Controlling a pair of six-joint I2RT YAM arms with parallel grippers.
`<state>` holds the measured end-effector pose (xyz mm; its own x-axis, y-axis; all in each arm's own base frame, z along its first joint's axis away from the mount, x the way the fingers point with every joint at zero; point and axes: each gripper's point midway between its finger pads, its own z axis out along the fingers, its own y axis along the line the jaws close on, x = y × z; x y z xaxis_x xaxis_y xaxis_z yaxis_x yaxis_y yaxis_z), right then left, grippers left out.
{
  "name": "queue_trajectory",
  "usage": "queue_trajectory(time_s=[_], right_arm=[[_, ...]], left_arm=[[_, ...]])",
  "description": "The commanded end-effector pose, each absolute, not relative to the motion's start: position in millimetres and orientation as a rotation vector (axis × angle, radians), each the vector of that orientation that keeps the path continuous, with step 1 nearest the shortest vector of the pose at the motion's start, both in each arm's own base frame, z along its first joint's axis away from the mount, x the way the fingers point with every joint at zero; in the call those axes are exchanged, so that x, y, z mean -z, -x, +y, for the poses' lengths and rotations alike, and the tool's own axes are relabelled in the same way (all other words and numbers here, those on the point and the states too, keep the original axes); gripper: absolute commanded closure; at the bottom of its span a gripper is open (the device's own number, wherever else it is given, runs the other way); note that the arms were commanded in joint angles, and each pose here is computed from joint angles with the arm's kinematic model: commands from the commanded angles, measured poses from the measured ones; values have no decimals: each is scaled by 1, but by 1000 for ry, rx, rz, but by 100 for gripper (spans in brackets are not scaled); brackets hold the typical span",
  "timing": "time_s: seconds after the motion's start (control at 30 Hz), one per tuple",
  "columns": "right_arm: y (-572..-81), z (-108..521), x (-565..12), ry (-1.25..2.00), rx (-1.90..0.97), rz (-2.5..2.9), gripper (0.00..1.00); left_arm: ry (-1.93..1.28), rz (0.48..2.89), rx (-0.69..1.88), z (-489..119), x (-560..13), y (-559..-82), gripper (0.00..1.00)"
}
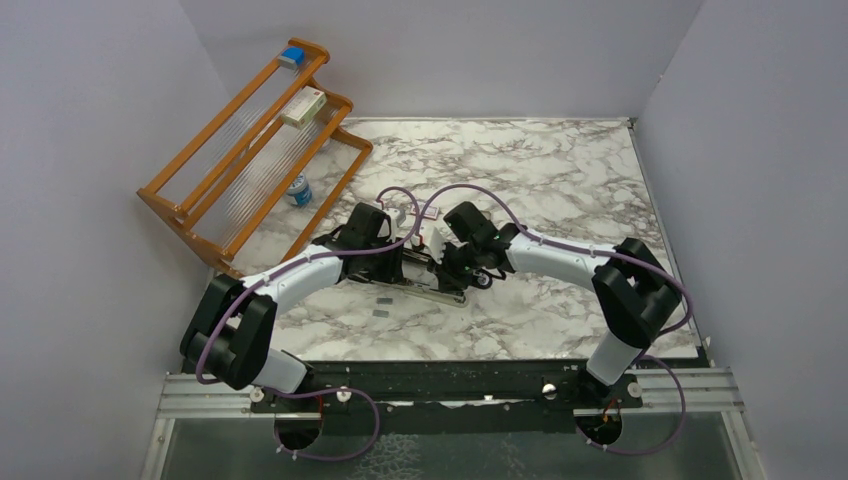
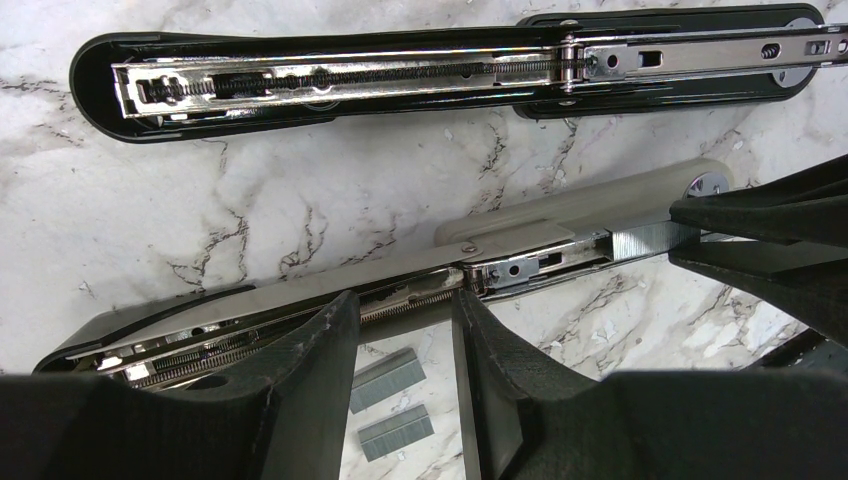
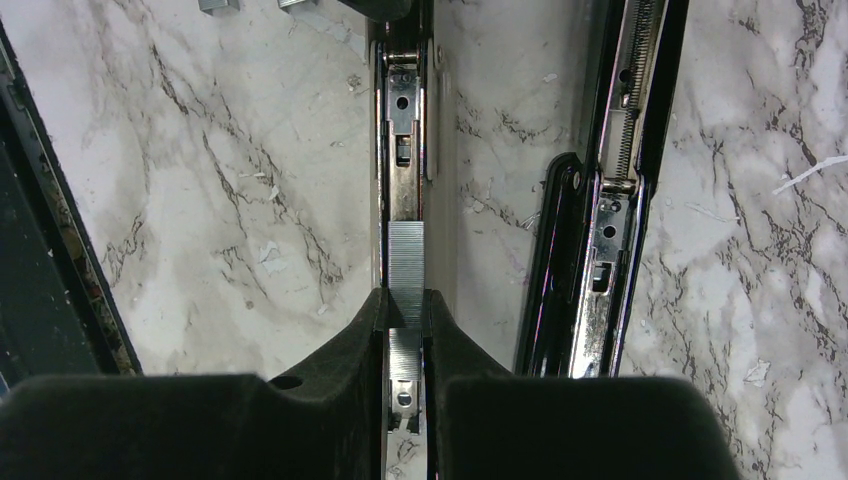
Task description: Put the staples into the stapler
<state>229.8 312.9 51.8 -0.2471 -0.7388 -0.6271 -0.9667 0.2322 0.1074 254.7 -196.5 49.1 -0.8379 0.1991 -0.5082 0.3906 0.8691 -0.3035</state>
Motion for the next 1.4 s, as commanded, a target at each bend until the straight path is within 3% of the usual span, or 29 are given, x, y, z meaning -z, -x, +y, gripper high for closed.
queue_trajectory(time_s=[0.0,1.37], right_arm=[[-218,310,-44,1636,-727,2093,98],[-229,315,-74,1533,-700,2042,98]], left_arm=[[-449,2620,513,-191,-38,-249,57],[-450,2627,508,-190,-36,-249,57]])
